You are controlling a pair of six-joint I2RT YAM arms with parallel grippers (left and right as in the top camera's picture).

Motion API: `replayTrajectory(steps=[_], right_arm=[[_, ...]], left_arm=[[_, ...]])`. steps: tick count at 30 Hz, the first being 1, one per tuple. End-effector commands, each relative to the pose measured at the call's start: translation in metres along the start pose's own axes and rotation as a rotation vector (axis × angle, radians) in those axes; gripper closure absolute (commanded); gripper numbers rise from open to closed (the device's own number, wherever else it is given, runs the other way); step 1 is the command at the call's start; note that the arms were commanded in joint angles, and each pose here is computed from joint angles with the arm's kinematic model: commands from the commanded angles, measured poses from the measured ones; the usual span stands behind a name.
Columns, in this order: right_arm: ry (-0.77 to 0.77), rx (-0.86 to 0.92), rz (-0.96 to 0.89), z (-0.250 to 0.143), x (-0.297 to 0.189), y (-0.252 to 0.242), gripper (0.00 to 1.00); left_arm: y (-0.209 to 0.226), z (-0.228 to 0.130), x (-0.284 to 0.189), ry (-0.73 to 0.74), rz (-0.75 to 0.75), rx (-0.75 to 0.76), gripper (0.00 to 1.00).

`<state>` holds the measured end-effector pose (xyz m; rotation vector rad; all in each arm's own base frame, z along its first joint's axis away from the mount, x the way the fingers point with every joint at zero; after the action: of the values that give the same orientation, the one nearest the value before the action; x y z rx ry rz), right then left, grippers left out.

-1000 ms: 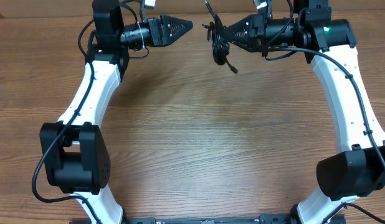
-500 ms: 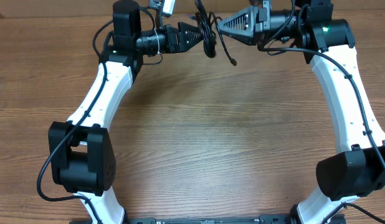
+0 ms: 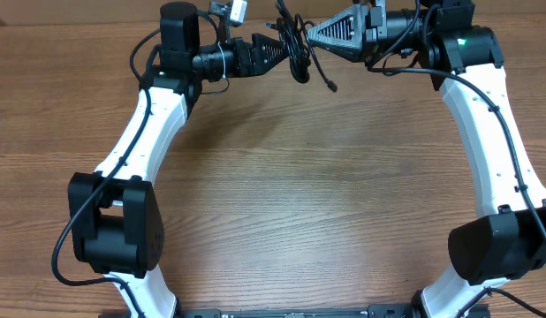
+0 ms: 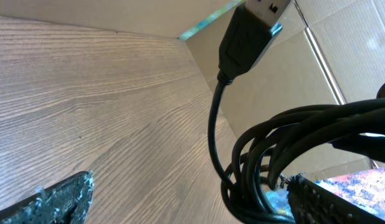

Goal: Untangle cables

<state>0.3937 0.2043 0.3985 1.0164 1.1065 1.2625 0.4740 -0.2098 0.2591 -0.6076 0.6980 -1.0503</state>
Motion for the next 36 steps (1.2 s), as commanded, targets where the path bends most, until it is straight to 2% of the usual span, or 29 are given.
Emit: replayTrajectory(steps=[1,8,19,20,21,22,23,24,36], right_arm=[[0.025,-0.068,0.027,-0.011,-0.001,0.026,0.96],[0.043,-0.071,0.030,-0.014,0.007,0.028,0.96],[0.057,-0.072,0.032,-0.018,0.014,0.028,0.96],[0.061,-0.072,0.033,-0.018,0.015,0.029,0.96],[0.064,-0.073,0.034,-0.019,0.016,0.029,0.96],[0.065,-0.075,0.034,-0.019,0.017,0.029,0.96],[0.065,-0.076,0.034,-0.019,0.017,0.029,0.96],[0.065,-0.076,0.034,-0.019,0.017,0.029,0.96],[0.065,-0.079,0.035,-0.019,0.017,0.029,0.96]], left_arm=[[-0.003,0.004,-0.001,-0.015,0.002,0.039,0.00],[-0.014,0.012,0.002,-0.040,-0.031,0.034,0.00],[-0.034,0.003,0.024,-0.018,-0.075,0.070,0.00],[-0.036,0.004,0.024,-0.020,-0.079,0.076,0.04],[-0.037,0.004,0.024,-0.022,-0.082,0.079,0.17],[-0.037,0.005,0.024,-0.026,-0.084,0.080,0.43],[-0.038,0.006,0.024,-0.028,-0.085,0.070,0.75],[-0.038,0.006,0.024,-0.029,-0.085,0.064,0.96],[-0.037,0.007,0.023,-0.030,-0.084,0.064,0.96]])
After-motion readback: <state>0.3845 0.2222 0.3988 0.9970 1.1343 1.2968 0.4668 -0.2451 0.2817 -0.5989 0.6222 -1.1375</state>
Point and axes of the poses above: each gripper's point midway between its finger pads, its own x axis out along the fingers, its own y axis along the line the jaws close on, z = x × y, the point moved 2 cm from there along -x, back along the fingers, and after that the axes turned 5 degrees about x, right-handed, at the moved point
